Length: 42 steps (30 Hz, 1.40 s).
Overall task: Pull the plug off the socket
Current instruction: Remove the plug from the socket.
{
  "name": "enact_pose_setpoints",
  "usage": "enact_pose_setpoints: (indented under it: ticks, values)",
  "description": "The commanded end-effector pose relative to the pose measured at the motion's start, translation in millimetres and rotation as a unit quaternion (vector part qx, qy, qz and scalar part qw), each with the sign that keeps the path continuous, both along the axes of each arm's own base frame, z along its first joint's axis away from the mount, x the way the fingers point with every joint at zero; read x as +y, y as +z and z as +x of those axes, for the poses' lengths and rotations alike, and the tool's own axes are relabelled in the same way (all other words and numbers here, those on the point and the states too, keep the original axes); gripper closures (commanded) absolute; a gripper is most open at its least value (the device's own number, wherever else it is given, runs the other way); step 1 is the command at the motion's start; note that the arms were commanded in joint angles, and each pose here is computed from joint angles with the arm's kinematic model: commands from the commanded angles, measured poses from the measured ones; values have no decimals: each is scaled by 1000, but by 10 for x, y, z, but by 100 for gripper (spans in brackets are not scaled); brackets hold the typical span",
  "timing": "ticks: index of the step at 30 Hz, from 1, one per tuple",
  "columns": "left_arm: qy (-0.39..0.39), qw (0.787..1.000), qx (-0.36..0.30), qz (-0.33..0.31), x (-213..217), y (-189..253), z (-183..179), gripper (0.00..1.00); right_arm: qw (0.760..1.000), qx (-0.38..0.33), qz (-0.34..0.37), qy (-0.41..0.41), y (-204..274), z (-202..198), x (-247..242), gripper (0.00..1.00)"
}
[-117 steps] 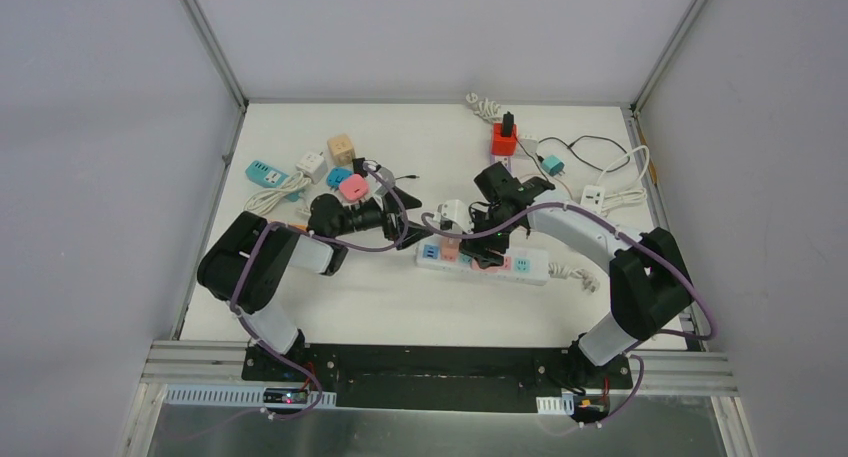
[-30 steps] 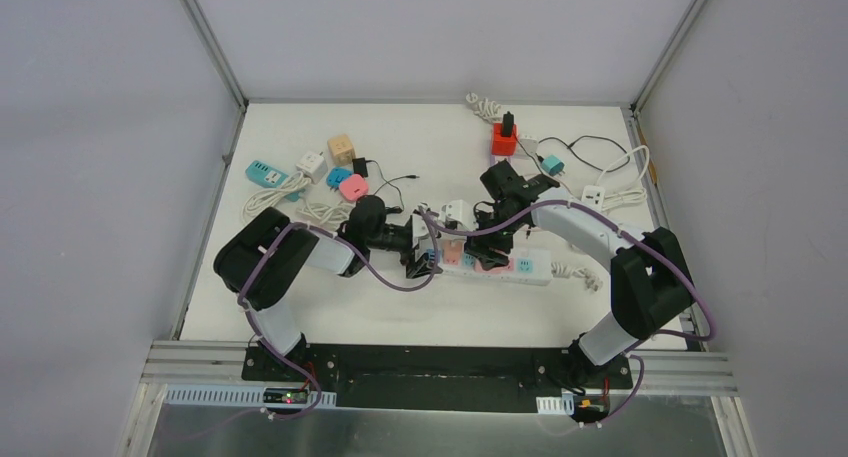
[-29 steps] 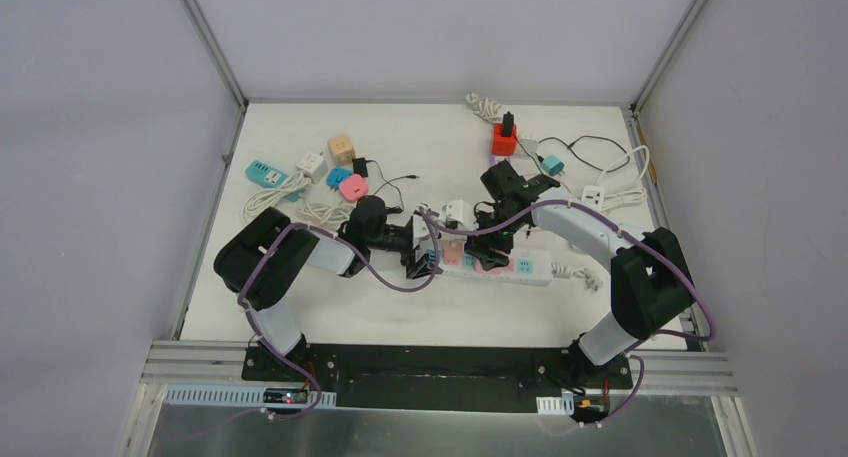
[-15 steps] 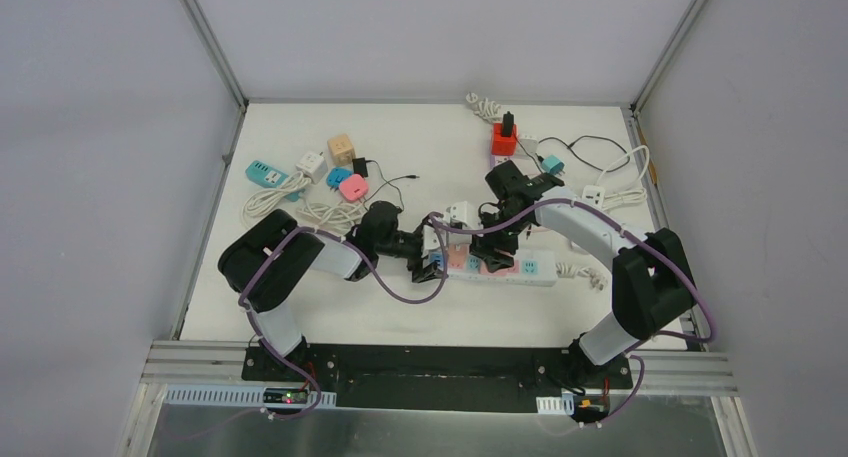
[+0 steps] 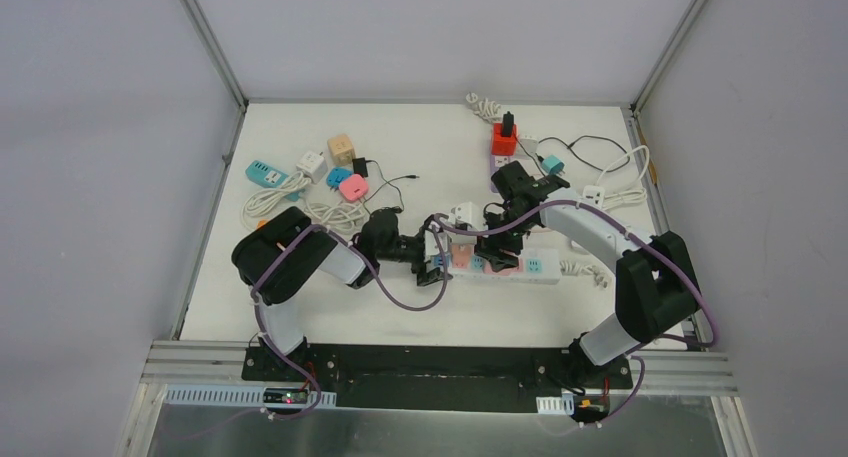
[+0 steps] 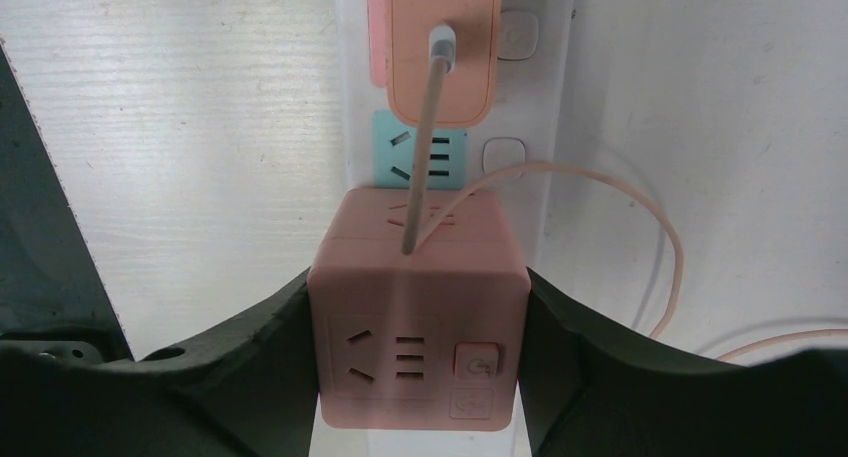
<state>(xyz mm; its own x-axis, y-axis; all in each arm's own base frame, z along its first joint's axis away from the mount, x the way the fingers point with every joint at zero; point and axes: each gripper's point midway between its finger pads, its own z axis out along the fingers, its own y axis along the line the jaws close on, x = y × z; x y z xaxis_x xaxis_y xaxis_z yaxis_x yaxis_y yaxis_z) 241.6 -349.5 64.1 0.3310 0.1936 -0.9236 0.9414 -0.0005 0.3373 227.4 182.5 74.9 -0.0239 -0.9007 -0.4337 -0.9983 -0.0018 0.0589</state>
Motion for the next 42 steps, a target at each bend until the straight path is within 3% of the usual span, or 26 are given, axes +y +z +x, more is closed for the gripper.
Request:
enact_pose_setpoints:
  ticks: [1, 5, 8, 14, 21, 24, 33, 42]
  values:
    - [13, 999, 36, 29, 42, -280, -99, 8, 1000, -10, 21, 2, 95, 13, 50, 100]
    - [13, 999, 37, 33, 26, -314, -77, 8, 1000, -9, 18, 2, 81, 19, 43, 100]
    - [13, 998, 44, 42, 20, -347, -67, 16, 1000, -8, 16, 2, 77, 22, 36, 100]
    - [-2, 997, 50, 56, -3, -356, -78, 63, 1000, -7, 17, 0, 75, 24, 39, 100]
    - [-6, 997, 53, 61, -12, -378, -77, 94, 997, 22, 59, 42, 41, -229, 240, 100]
    - [-6, 997, 53, 62, -10, -383, -77, 98, 996, 18, 61, 60, 57, -276, 282, 100]
    - [-8, 997, 52, 62, -12, -375, -82, 100, 998, 13, 50, -42, 81, 85, 39, 100]
    - [-8, 997, 52, 62, -10, -377, -75, 100, 995, 17, 57, 74, 83, -311, 300, 100]
